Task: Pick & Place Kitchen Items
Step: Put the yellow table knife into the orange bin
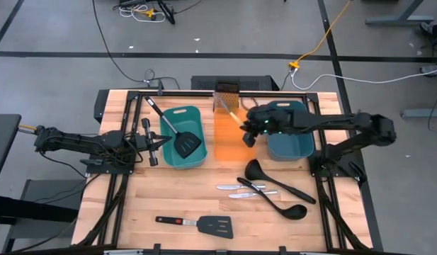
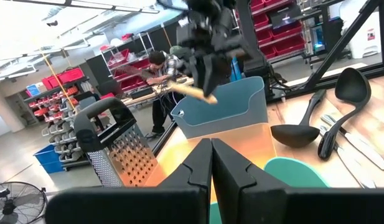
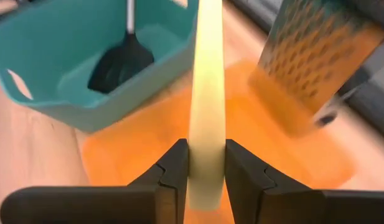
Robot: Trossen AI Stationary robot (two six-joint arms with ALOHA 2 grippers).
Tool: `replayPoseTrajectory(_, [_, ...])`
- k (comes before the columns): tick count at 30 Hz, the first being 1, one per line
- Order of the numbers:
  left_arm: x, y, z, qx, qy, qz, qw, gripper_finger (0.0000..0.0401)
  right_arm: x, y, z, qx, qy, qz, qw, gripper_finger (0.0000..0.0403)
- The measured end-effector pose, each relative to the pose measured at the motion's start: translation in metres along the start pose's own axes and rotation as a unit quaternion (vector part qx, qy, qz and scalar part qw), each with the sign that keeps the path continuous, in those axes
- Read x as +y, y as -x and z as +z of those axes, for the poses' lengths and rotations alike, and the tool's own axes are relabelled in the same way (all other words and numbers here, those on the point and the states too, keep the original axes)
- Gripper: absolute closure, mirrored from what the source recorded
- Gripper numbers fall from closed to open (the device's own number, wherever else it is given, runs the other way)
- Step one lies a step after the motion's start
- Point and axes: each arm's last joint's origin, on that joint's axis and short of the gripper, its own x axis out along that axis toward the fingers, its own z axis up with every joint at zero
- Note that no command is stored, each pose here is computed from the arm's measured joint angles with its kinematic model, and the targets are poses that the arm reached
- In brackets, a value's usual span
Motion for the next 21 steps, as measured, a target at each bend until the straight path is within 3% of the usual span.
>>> replayPoseTrajectory(10, [0.0, 0.0, 0.0, 0.0, -0.002, 0.0, 1.0, 0.0385, 0.01, -0.044, -0.028, 0.104, -0.066, -0.009, 0.992, 0.0319])
replayPoseTrajectory(21, [0.0, 0.0, 0.0, 0.0, -0.009, 0.0, 1.0, 0.0385, 0.008, -0.05, -0.033, 0.129, -0.107, -0.014, 0.986, 0.0319])
